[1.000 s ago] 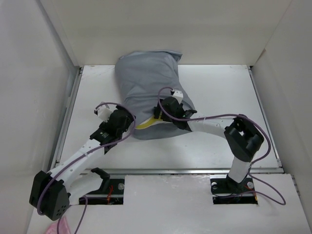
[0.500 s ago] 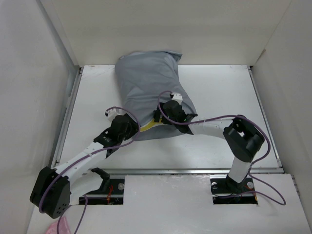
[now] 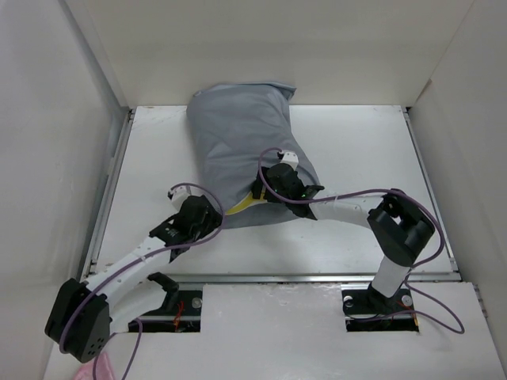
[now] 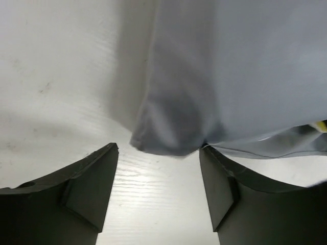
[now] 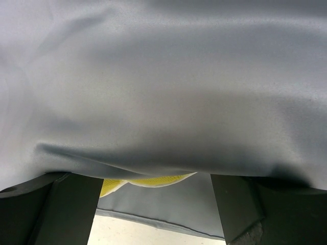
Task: Put the pillow into the pillowcase
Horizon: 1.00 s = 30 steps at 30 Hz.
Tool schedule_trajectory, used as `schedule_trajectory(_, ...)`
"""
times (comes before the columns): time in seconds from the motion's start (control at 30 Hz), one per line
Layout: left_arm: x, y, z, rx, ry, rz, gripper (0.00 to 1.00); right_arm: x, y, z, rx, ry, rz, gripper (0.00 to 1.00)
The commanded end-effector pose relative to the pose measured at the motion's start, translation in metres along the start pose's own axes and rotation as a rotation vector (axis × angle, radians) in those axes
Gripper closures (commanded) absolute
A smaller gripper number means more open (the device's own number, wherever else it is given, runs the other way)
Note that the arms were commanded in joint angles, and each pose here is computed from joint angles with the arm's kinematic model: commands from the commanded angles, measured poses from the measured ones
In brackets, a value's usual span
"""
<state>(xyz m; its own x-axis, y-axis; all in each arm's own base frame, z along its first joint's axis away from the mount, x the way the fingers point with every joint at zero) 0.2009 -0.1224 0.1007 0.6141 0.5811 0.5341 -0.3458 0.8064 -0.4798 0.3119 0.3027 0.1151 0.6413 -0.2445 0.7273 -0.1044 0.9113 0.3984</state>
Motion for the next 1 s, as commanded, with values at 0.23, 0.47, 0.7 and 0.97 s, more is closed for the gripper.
schedule_trajectory(0.23,0.001,0.011,-0.032,0.155,-0.041,-0.08,0.97,0.04,0.005,0.009,-0.024,-0.165,-0.019,0.16)
schedule_trajectory(0.47,0.039,-0.03,-0.009,0.026,-0.185,-0.102,1.0,0.023,0.035,0.024,0.142,-0.177,0.214,0.19)
schedule_trajectory(0.7,0.071,-0.047,0.051,-0.135,-0.31,-0.086,1.0,-0.001,0.014,0.088,0.301,-0.184,0.542,0.08)
schedule_trajectory(0.97,0.068,-0.076,0.073,-0.29,-0.24,-0.157,1.0,0.015,0.064,0.079,0.453,-0.264,0.455,0.28)
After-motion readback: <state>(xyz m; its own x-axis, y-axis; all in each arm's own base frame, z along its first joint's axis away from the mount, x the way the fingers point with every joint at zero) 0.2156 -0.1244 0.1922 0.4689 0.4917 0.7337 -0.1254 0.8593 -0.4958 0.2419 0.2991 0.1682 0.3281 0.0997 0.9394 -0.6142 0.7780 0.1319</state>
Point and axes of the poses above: each gripper's point midway between its finger pads, its own z axis back along the fingers, its own y axis along the line the jaws close on, x = y × z, the point moved 5 cm from there along z, back along the fingers
